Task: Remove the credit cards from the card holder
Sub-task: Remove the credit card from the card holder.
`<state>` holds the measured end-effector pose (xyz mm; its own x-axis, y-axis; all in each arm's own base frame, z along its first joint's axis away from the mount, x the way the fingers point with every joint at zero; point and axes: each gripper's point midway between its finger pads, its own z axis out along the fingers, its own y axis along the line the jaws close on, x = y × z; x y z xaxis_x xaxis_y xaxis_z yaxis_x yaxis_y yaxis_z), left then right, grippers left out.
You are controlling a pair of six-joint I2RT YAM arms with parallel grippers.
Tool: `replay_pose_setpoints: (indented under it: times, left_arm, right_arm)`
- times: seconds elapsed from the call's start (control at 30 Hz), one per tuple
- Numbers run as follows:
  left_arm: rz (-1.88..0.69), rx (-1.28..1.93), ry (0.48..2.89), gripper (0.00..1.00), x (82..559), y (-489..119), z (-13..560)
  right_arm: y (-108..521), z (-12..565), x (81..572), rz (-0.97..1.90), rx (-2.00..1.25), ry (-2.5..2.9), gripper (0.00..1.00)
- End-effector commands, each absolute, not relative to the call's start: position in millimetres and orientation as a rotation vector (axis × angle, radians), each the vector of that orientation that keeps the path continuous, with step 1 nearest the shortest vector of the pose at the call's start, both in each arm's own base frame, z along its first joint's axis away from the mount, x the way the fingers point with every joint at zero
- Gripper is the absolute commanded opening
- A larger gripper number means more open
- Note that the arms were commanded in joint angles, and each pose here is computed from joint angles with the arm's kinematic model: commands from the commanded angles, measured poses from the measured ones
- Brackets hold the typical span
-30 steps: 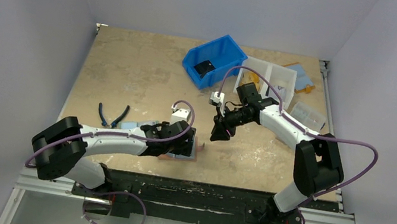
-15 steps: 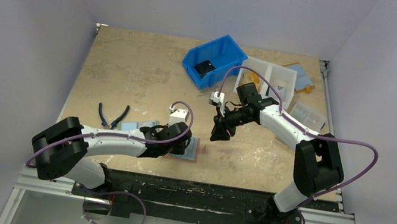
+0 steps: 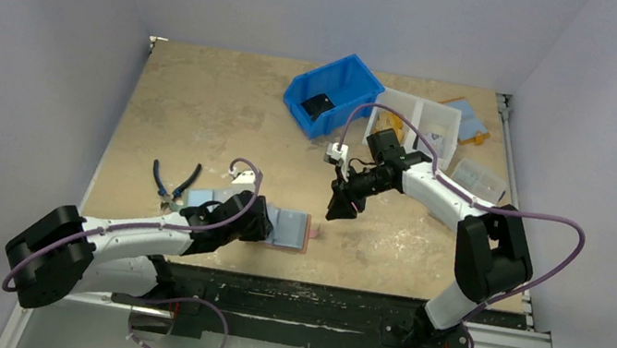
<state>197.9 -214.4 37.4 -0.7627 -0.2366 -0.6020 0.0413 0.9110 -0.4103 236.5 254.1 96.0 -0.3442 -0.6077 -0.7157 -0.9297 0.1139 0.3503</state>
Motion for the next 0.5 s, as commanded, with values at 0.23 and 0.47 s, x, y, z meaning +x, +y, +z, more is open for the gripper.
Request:
replay_pose_setpoints:
  times: [0.23, 0.47]
  left_arm:
    - [-0.559, -0.236, 2.321, 0.29, 198.7, -199.8, 50.5]
    - [-0.181, -0.298, 2.331, 0.3, 200.9, -144.2, 49.9]
  right_arm:
    - [263.7, 109.9, 236.7, 1.148, -1.477, 1.948, 0.42]
    - [271.9, 109.4, 230.1, 1.15, -1.503, 1.94, 0.41]
